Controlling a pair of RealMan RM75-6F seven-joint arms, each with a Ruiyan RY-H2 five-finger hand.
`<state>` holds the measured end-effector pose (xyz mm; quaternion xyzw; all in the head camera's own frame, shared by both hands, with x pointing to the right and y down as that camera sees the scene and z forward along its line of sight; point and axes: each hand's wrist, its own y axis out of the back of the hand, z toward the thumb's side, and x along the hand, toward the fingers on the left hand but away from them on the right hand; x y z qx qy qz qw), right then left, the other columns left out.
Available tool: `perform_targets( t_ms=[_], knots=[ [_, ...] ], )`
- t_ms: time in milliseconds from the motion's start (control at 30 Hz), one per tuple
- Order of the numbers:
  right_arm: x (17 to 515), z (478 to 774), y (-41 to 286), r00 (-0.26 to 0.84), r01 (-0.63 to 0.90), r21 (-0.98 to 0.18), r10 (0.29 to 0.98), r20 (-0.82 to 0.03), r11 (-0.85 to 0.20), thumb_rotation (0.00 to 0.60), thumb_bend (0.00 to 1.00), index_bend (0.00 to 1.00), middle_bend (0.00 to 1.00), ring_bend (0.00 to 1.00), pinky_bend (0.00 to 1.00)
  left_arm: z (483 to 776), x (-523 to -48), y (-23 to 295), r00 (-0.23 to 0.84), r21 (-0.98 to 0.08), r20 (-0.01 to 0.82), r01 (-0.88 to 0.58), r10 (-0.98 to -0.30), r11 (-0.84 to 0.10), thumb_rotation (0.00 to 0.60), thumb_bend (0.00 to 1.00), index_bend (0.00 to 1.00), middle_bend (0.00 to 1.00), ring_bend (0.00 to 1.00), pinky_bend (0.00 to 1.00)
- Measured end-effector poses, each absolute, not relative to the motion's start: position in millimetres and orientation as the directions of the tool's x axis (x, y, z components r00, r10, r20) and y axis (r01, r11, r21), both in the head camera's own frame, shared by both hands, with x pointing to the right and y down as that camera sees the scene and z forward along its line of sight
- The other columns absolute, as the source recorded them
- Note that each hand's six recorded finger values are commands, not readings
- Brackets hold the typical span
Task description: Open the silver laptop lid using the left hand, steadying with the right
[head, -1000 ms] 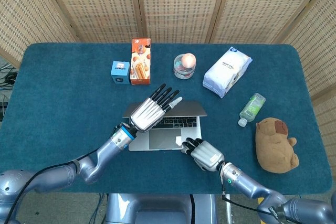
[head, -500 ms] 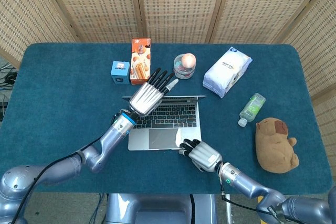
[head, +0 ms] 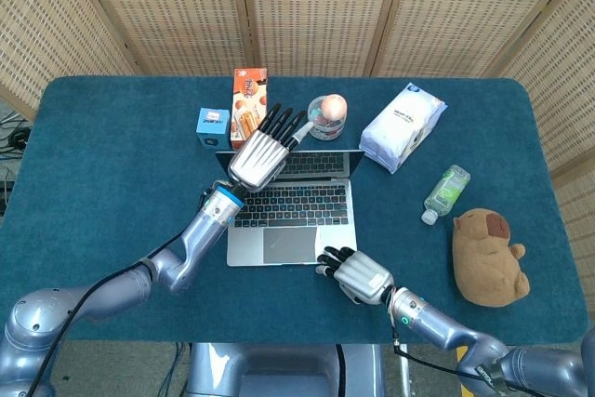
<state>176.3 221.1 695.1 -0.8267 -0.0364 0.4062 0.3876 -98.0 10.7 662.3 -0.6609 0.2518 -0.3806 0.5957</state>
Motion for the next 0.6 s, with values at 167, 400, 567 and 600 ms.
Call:
perform_targets(
  t_ms=[167,400,567,600],
  knots=[
    [175.5,694.7,220.0,0.669,-0.253,-0.673,0.377,-0.641,-0.695,0.600,0.78,0.19,0.13,0.04,0.19,665.7,-96.6,8.1,0.573,-0.978,0.210,0.127,-0.792,-0.168,0.600,0.44,0.00,0.00,0.00,0.00],
    [176.9,696.2,220.9,0.666,-0.260,-0.673,0.376,-0.644,-0.693,0.600,0.78,0.19,0.13,0.04,0.19,665.2,-97.5,-2.7,0.544,-0.978,0.208,0.133,-0.813,-0.161,0.600,0.44,0.00,0.00,0.00,0.00],
    [178.2,696.9,220.5,0.664,-0.259,-0.673,0.378,-0.645,-0.693,0.600,0.78,0.19,0.13,0.04,0.19,664.9,-96.8,-6.0,0.535,-0.978,0.207,0.141,-0.819,-0.155,0.600,0.44,0.00,0.00,0.00,0.00],
    [178.4,696.7,220.3,0.664,-0.259,-0.673,0.379,-0.645,-0.693,0.600,0.78,0.19,0.13,0.04,0.19,664.8,-96.8,-6.2,0.535,-0.978,0.206,0.142,-0.819,-0.153,0.600,0.44,0.00,0.00,0.00,0.00]
  ],
)
